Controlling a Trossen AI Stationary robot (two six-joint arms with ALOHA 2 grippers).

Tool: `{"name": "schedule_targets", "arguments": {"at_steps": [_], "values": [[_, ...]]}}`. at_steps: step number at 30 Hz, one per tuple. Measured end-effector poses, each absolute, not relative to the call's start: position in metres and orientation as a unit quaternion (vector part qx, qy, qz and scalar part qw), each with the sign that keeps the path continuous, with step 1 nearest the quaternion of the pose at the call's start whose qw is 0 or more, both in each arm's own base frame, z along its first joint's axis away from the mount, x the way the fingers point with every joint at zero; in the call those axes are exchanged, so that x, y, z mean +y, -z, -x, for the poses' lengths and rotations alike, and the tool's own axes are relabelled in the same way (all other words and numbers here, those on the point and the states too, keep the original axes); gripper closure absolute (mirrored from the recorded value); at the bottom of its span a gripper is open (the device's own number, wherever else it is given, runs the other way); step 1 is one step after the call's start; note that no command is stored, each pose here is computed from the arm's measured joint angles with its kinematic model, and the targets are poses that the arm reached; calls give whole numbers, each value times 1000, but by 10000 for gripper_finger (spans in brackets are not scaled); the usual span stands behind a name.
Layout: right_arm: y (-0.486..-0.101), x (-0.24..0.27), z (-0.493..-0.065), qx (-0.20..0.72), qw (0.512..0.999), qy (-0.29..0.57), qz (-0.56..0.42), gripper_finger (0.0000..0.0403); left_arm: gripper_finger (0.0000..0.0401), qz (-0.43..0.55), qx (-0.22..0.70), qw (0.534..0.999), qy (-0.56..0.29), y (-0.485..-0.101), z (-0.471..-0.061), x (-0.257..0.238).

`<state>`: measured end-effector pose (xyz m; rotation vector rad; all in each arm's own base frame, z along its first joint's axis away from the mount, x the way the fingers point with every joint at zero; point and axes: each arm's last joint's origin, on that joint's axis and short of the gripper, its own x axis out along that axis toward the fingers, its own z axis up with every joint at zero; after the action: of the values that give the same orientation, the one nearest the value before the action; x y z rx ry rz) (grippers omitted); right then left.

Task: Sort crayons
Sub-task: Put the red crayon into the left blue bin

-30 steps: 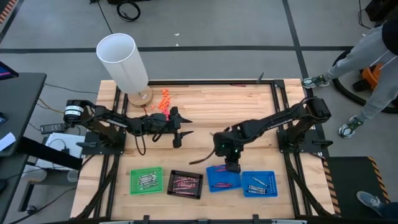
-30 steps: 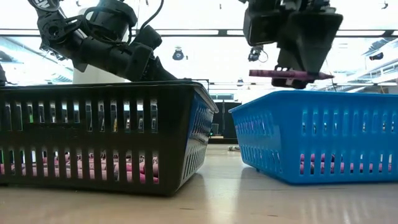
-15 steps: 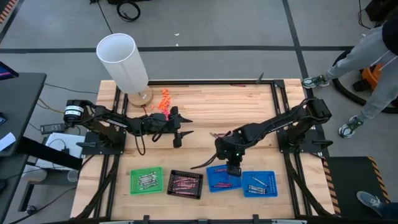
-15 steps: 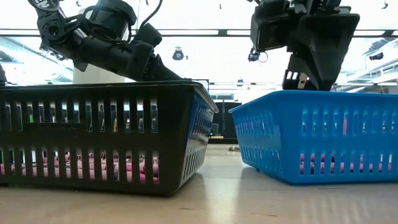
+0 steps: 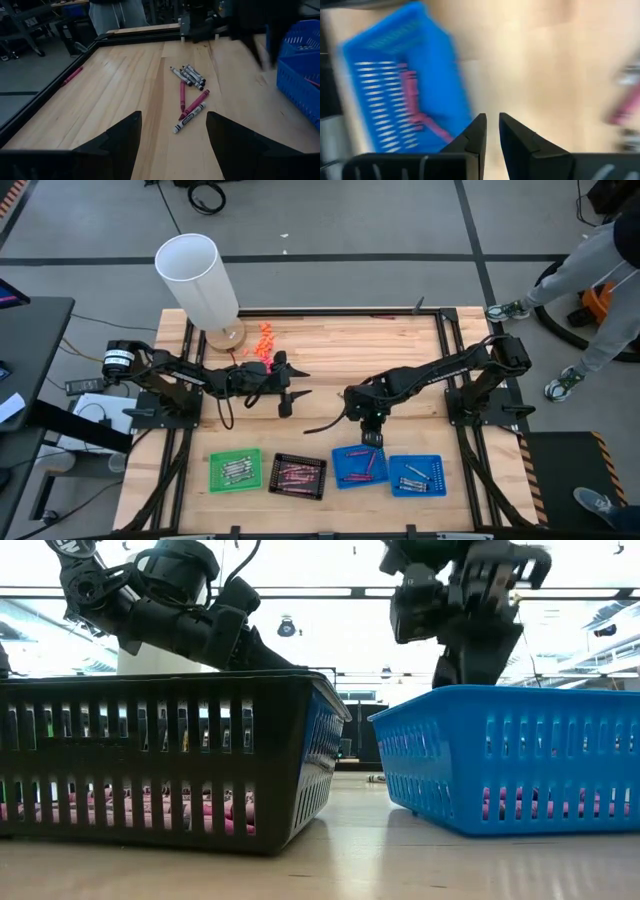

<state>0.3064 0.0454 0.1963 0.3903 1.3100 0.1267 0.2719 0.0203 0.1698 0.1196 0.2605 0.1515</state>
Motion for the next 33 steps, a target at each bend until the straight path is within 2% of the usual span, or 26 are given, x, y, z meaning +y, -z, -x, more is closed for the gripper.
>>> {"name": "schedule_targets", "arguments": {"at_steps": [8, 22, 33], "values": [[-193, 26, -302, 614, 783, 55, -79, 341, 166, -60, 130, 987, -75, -170, -272, 20], [-193, 7, -303, 610, 789, 69, -7, 341, 166, -60, 133, 986, -76, -169, -272, 21], [-169, -14, -295, 605, 791, 88, -13, 341, 166, -64, 134, 986, -77, -169, -272, 21]]}}
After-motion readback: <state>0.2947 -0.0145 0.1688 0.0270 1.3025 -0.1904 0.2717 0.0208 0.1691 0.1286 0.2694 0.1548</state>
